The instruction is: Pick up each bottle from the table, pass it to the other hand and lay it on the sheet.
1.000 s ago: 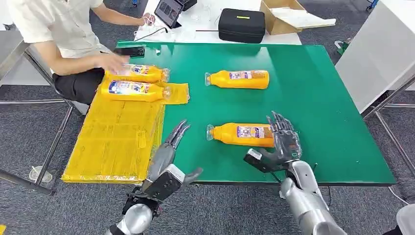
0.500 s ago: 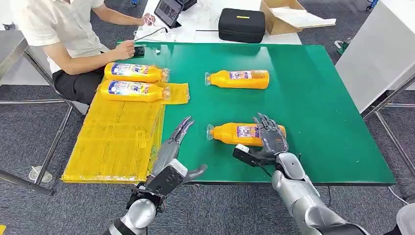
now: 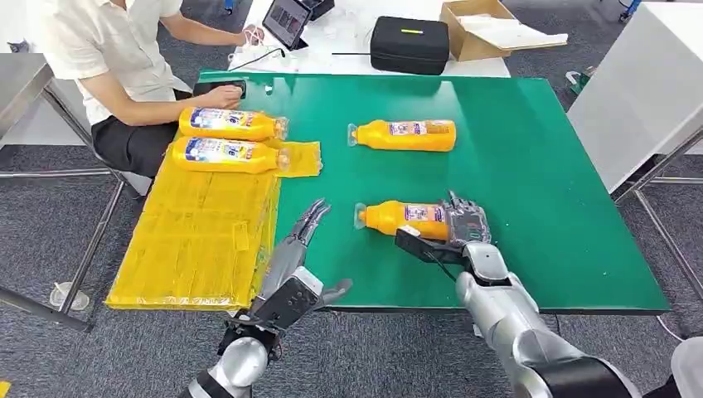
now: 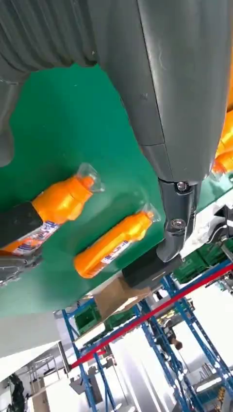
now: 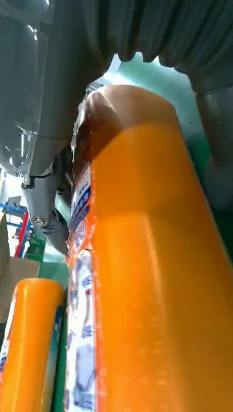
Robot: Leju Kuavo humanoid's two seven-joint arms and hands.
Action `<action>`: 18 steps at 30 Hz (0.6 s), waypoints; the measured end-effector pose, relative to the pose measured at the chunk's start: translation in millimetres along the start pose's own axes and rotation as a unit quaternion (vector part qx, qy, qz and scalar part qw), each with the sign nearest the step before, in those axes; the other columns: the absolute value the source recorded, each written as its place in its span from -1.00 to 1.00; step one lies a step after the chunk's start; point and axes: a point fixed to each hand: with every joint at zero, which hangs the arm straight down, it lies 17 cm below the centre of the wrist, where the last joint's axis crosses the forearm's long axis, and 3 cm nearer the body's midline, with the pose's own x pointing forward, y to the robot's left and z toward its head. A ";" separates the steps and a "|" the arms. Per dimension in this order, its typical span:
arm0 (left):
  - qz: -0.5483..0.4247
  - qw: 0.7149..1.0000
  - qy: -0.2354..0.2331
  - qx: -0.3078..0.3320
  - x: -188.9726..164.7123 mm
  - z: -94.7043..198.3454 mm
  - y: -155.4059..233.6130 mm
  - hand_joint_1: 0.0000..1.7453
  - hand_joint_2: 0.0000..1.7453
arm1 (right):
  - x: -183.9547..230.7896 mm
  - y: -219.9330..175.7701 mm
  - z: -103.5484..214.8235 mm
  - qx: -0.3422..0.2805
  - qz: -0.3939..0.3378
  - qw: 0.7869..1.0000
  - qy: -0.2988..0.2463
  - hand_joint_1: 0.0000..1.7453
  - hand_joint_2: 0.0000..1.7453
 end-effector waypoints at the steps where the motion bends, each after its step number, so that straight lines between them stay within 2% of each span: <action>1: 0.000 1.000 0.000 -0.001 -0.1 -0.1 -0.1 -1.00 1.00 | -0.4 0.4 -1.0 0.007 0.000 1.000 -0.001 1.00 1.00; 5: 0.001 1.000 -0.001 0.000 1.2 -1.8 0.0 -1.00 1.00 | -1.8 1.5 -4.6 0.034 -0.007 0.999 0.001 1.00 1.00; 8: 0.002 1.000 -0.007 0.002 4.0 -3.9 -0.2 -1.00 1.00 | 6.4 1.8 -6.6 0.053 -0.027 0.998 -0.019 1.00 1.00; 10: 0.004 1.000 -0.012 0.005 5.7 -4.3 0.7 -1.00 1.00 | 19.5 5.1 -4.6 0.072 -0.081 0.993 -0.056 1.00 1.00; 12: 0.010 1.000 -0.019 0.012 8.0 -4.2 3.3 -1.00 1.00 | 41.5 2.6 0.7 0.093 -0.181 0.973 -0.112 1.00 1.00; 14: 0.015 0.999 -0.024 0.026 9.1 -4.3 7.9 -1.00 1.00 | 55.4 0.7 8.5 0.094 -0.262 0.949 -0.147 1.00 1.00; 18: 0.091 0.992 0.011 0.087 -0.2 -3.5 23.8 -1.00 1.00 | 66.6 -8.4 19.6 0.051 -0.372 0.912 -0.166 1.00 1.00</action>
